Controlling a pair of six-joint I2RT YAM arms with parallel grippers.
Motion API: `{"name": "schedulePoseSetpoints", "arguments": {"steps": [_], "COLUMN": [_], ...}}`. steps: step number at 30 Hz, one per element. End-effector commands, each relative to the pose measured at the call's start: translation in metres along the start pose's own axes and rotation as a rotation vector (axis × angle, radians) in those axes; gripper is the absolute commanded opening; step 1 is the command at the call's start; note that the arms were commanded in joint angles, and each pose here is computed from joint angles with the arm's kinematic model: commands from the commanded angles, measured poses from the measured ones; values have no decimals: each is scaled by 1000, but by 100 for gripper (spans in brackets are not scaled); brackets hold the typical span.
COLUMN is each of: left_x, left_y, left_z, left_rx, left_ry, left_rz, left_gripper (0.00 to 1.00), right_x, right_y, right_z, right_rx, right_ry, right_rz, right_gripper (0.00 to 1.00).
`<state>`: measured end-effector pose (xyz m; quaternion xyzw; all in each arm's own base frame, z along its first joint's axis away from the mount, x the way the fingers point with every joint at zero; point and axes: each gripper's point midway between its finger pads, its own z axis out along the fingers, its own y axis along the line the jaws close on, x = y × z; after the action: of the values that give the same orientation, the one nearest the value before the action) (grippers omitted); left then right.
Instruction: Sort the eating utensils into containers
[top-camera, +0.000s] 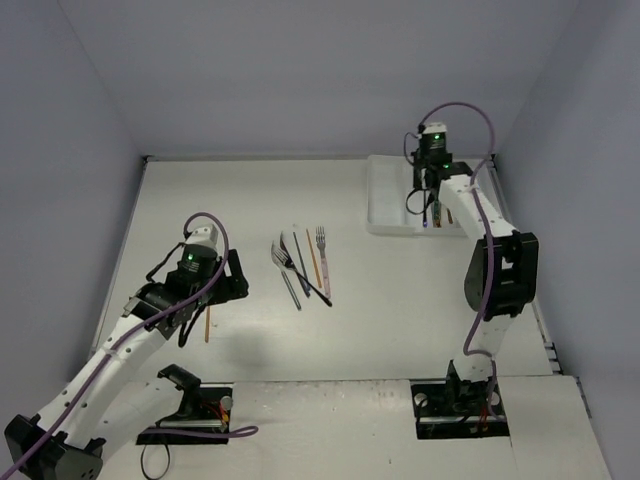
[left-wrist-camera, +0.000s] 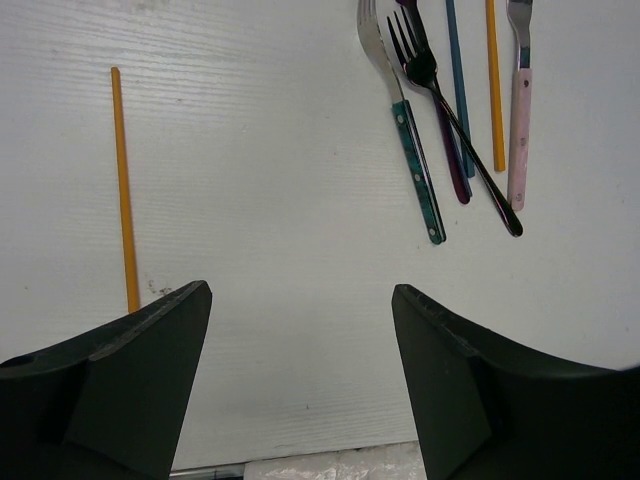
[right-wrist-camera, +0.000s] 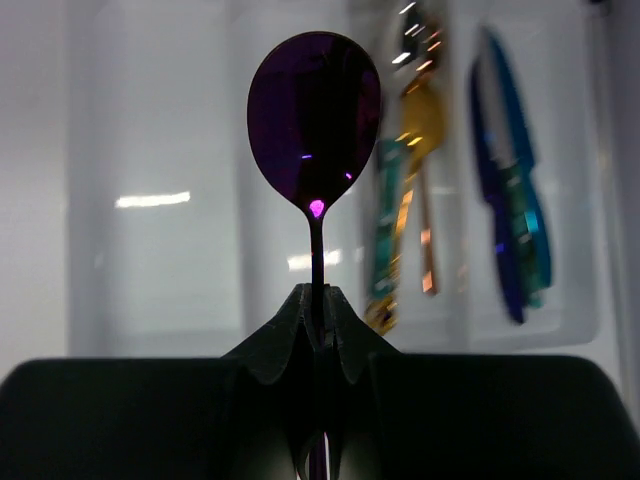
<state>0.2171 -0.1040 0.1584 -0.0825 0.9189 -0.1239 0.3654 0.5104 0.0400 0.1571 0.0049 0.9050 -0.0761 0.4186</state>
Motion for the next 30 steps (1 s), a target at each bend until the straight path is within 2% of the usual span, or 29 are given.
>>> {"name": "schedulePoseSetpoints", "arguments": {"steps": [1, 5, 8, 14, 15, 17, 19, 21, 26, 30], "left_x": [-3, -1, 1, 1, 0, 0, -2, -4, -10, -10], "left_y": [2, 4, 4, 5, 6, 7, 8, 9, 19, 39], "left_z": [-3, -3, -1, 3, 4, 7, 9, 11, 23, 46], "left_rx": [-5, -15, -18, -43, -48, -61, -71, -83, -127, -159], "left_ry": [-13, 7, 24, 52, 53, 60, 61, 63, 93, 200], "left_rz": [-1, 13, 24, 42, 44, 50, 55, 56, 89, 56], "left_gripper": [71, 71, 71, 71, 71, 71, 71, 71, 71, 69], "right_x": [-37, -42, -27, -23, -23, -24, -32, -44, -80, -77], "right_y": [-45, -75, -89, -89, -88, -88, -90, -92, -92, -84], "right_z": [31, 74, 109, 142, 144, 143, 134, 121, 51, 1], "right_rx": [76, 107, 122, 106, 106, 107, 108, 109, 104, 82], "right_ry": [-62, -50, -9, -7, -7, -9, -26, -50, -142, -165], "right_rz": [-14, -2, -11, -7, -5, -1, 2, 8, 56, 123], "right_gripper": [0, 0, 0, 0, 2, 10, 25, 32, 35, 35]}}
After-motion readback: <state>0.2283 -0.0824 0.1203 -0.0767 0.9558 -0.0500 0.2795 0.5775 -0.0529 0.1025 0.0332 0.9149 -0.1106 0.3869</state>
